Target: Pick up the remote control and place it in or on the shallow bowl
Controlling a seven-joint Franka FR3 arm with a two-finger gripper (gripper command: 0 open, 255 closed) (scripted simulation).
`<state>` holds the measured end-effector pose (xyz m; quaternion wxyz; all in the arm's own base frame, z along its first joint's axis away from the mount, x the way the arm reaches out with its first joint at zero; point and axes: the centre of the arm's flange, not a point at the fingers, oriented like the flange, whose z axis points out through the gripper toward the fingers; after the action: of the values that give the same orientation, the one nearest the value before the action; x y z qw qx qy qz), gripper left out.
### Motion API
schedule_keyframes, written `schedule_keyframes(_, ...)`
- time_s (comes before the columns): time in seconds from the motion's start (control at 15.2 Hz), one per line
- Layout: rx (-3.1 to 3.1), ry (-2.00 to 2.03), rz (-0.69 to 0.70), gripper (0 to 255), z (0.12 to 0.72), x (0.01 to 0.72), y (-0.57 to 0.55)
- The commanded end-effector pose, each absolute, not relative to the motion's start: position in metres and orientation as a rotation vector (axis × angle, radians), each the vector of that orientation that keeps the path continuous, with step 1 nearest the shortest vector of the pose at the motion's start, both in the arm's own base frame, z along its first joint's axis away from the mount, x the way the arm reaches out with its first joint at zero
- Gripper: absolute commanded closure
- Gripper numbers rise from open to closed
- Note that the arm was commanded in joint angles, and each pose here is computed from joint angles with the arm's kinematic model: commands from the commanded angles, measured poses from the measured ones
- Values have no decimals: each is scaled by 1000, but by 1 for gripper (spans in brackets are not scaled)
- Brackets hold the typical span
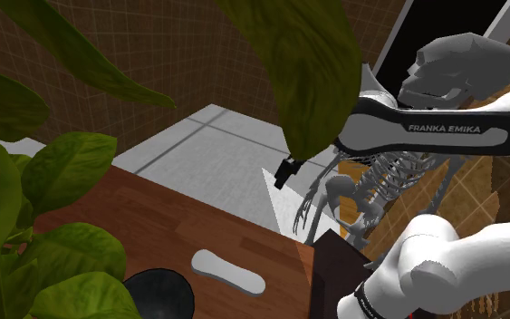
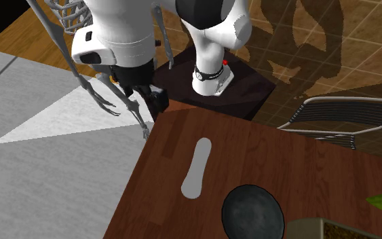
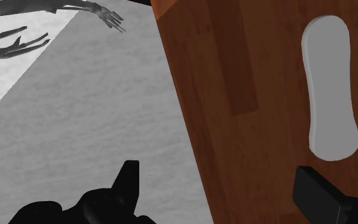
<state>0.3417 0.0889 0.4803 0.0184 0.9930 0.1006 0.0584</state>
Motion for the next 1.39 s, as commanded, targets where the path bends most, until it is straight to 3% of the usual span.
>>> schedule_keyframes(0.0, 3086, 352, 166, 0, 460, 345, 107)
schedule_keyframes(1.32, 3078, 730, 9, 0, 272, 331, 266)
